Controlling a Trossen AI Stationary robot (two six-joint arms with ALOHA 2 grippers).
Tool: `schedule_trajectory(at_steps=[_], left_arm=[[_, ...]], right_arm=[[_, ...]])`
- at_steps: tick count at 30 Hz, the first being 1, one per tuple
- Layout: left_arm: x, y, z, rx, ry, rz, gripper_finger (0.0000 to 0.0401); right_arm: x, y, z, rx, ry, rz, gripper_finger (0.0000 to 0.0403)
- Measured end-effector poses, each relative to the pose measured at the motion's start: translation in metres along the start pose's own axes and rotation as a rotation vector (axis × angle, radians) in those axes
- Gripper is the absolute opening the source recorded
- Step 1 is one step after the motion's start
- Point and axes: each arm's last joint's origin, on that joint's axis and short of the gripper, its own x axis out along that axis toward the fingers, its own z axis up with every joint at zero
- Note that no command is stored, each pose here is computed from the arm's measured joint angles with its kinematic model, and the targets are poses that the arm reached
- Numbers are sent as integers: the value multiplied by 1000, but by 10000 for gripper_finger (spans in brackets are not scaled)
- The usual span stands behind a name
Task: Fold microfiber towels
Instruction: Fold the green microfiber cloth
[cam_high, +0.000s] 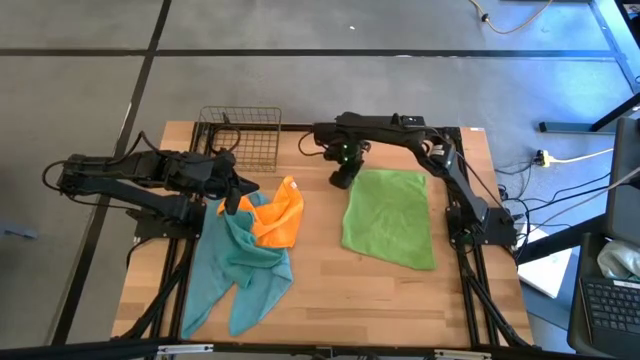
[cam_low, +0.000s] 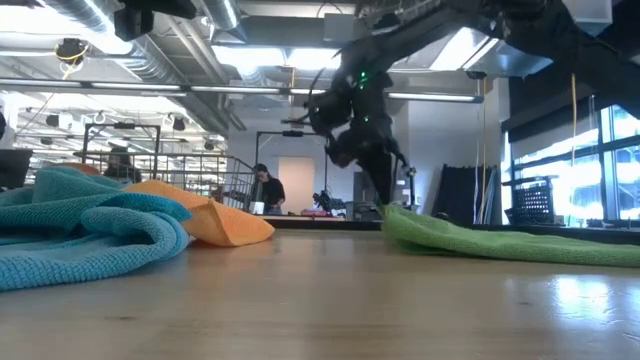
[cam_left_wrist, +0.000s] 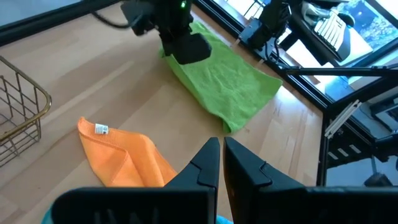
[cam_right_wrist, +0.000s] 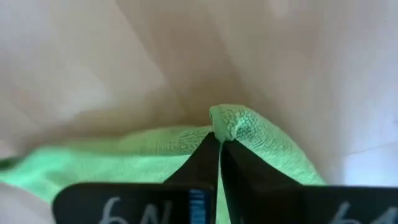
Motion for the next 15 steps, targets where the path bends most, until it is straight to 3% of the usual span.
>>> schedule_trajectory(at_steps=[4, 8, 15], left_arm=[[0, 0, 0, 18, 0, 0, 14], [0, 0, 0, 20, 0, 0, 14], [0, 0, 0, 23, 4, -5, 14]], right_arm=[[-12, -5, 3, 132, -99, 5, 8], [-15, -4, 13, 234, -196, 105, 28], [-17, -3, 26, 265, -322, 148, 109]])
